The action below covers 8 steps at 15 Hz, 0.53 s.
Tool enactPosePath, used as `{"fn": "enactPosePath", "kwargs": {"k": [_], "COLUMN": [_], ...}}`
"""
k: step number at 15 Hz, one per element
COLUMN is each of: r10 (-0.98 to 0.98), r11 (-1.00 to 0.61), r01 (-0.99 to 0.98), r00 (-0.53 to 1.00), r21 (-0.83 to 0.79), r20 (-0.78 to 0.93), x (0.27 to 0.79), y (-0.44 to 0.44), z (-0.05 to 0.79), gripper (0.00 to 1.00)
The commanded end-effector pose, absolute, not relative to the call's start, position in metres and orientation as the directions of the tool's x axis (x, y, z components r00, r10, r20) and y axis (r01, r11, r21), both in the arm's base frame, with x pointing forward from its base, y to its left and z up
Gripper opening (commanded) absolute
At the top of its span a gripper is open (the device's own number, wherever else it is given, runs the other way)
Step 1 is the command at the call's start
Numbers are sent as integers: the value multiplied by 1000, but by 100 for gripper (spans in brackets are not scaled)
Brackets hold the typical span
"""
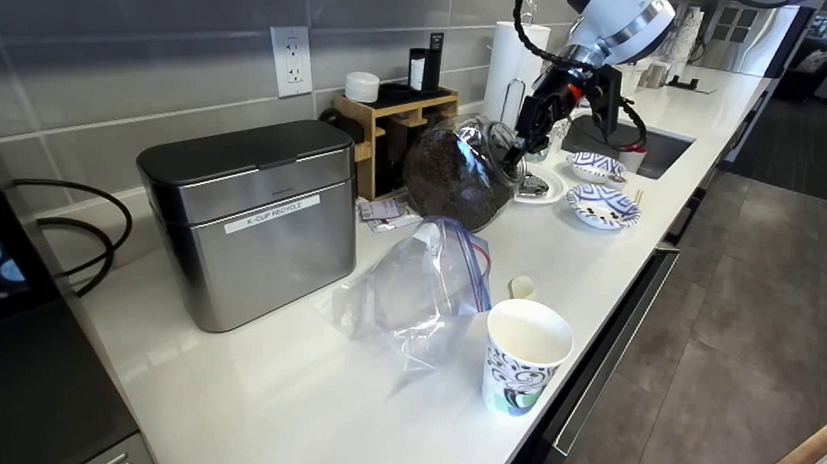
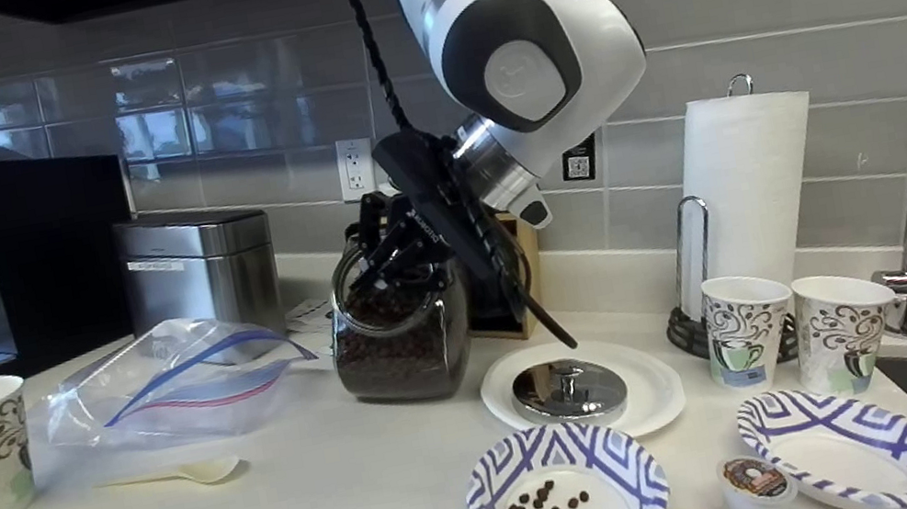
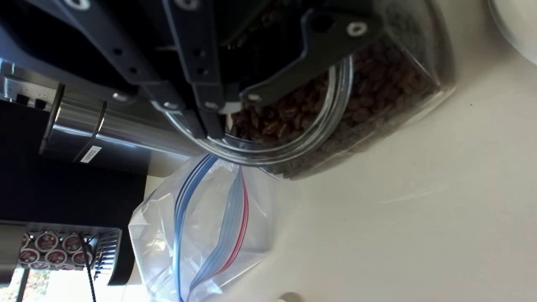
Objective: Put the scoop inside the jar and then close it
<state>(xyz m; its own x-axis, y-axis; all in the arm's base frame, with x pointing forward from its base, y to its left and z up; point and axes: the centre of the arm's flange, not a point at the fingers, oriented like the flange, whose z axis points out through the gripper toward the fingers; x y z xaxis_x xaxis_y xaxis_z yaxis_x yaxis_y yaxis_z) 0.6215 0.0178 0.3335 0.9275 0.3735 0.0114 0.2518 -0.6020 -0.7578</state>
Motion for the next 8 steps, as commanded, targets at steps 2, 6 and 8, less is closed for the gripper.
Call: {"fn": "enactPosePath", "kwargs": {"k": [2, 6, 8], "r10": [361, 350, 341], "r11": [-648, -675, -688], "r01": [253, 252, 249], "r00": [933, 937, 940], "r21": [-718, -693, -681], "r20": [3, 0, -2], "x": [631, 633, 634], "y": [29, 35, 36], "z": [328, 325, 325], "gripper": [1, 1, 1]}}
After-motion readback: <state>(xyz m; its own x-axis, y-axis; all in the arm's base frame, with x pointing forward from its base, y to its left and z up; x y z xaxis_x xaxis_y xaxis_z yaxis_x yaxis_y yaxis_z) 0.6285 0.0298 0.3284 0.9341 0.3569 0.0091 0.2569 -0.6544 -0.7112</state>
